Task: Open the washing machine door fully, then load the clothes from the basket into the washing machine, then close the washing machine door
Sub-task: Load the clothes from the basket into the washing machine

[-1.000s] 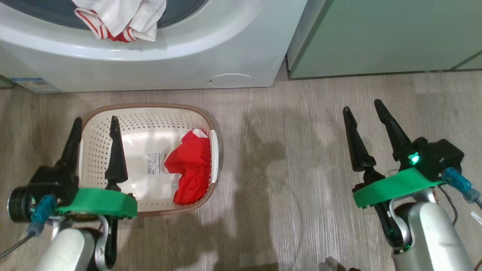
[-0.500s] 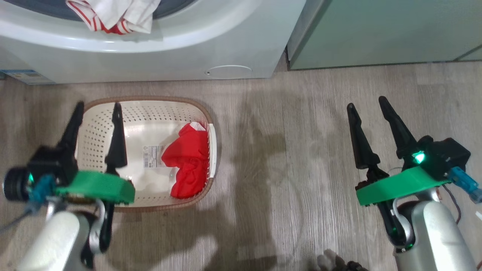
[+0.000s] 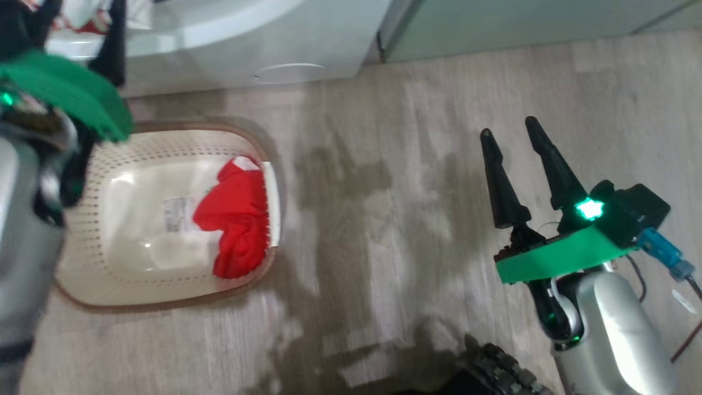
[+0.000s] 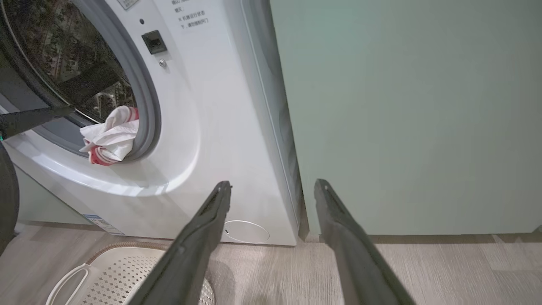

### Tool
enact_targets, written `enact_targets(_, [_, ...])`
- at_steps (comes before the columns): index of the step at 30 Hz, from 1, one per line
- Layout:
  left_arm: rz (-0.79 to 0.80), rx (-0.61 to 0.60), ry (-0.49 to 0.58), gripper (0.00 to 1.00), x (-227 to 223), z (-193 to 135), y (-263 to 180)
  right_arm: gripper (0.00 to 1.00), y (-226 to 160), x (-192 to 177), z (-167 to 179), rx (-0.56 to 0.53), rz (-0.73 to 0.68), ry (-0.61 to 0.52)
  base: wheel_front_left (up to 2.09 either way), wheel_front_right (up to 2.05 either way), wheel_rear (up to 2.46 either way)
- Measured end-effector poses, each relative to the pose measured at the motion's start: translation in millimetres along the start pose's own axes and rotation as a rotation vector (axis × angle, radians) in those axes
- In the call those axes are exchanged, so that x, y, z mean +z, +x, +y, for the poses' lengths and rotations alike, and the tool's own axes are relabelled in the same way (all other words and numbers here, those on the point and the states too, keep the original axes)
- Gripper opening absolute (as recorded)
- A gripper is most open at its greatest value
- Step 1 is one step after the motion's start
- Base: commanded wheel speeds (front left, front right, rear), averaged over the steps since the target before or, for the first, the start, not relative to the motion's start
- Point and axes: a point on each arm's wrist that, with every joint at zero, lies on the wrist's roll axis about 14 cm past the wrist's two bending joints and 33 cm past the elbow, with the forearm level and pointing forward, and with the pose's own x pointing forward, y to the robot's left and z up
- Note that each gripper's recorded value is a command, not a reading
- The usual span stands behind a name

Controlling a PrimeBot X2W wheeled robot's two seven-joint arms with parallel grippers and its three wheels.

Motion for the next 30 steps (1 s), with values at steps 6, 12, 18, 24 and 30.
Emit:
enact_targets(6, [0.109, -0.029, 0.020, 1.00, -12.3, 2.2, 40.3, 1.00, -9.5, -14.7, -15.7, -0.052, 0.034, 0.024, 0.00, 0.00, 0.00])
enact_targets(12, [0.310, 0.003, 0.062, 1.00, -39.2, 20.1, 71.0, 1.00, -13.6, -20.0, -30.0, -0.098, 0.048, 0.043, 0.00, 0.00, 0.00])
enact_targets(18, [0.514, 0.051, 0.086, 1.00, -66.5, 40.1, 72.7, 1.00, -14.3, -17.6, -35.8, -0.118, 0.038, 0.060, 0.00, 0.00, 0.00])
enact_targets(24, [0.686, 0.063, 0.078, 0.62, -80.2, 47.2, 70.2, 1.00, -12.4, -16.0, -35.0, -0.115, 0.031, 0.069, 0.00, 0.00, 0.00])
enact_targets(30, [0.742, 0.060, 0.101, 0.00, -82.1, 51.6, 68.4, 1.00, -12.0, -14.6, -37.7, -0.123, 0.026, 0.072, 0.00, 0.00, 0.00])
